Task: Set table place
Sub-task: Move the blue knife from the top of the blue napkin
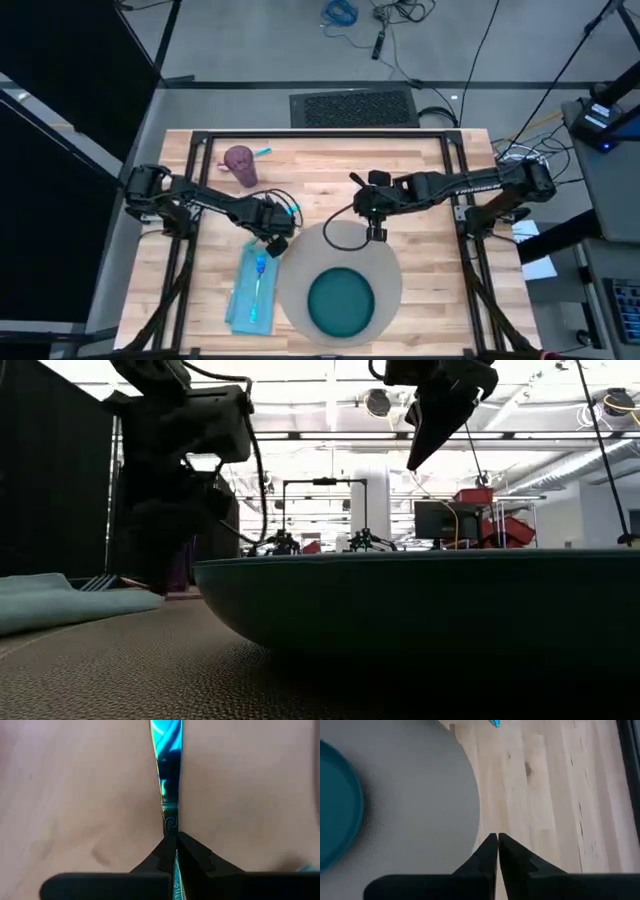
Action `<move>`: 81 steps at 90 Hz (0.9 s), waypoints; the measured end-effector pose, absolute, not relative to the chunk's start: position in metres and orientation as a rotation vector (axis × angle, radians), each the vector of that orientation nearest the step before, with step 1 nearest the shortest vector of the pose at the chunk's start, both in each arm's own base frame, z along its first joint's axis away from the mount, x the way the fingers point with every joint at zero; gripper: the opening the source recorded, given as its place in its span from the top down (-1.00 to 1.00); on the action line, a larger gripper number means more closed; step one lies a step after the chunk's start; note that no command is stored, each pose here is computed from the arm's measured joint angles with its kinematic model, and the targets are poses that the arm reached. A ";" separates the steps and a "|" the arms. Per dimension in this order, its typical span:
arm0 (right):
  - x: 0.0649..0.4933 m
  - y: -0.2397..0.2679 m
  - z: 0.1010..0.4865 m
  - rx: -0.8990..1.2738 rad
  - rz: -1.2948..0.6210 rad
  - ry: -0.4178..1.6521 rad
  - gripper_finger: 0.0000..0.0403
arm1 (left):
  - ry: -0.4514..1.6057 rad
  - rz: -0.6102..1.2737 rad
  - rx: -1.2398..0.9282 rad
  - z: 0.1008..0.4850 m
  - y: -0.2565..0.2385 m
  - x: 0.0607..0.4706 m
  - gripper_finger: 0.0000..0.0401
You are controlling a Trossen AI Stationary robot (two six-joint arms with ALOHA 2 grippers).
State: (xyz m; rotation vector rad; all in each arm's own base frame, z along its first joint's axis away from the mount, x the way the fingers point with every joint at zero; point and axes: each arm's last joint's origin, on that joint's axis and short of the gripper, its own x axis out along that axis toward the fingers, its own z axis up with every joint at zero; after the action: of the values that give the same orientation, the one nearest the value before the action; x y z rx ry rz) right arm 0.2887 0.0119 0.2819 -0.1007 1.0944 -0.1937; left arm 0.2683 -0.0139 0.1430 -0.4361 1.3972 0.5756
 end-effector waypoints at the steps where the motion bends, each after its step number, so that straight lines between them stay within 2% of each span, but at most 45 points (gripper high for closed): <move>1: 0.288 0.012 0.283 -0.099 -0.195 1.096 1.00 | 1.389 0.571 -0.441 0.143 -0.013 0.269 1.00; 26: 0.245 0.009 0.312 -0.005 -0.293 1.089 1.00 | 1.244 0.527 -0.484 0.144 0.014 0.285 1.00; 56: 0.184 0.020 0.352 0.131 -0.336 0.933 1.00 | 1.169 0.450 -0.516 0.132 0.036 0.309 1.00; 69: 0.174 0.023 0.355 0.156 -0.349 0.909 1.00 | 1.140 0.419 -0.480 0.139 0.043 0.330 1.00; 81: 0.174 0.023 0.338 0.161 -0.363 0.952 1.00 | 1.120 0.385 -0.451 0.143 0.054 0.353 1.00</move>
State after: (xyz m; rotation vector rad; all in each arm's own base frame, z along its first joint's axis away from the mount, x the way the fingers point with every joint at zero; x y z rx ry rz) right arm 0.1740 0.0231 0.3379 0.1612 0.9524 -0.3629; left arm 0.3531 0.0543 0.1432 -0.4510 1.1202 0.3846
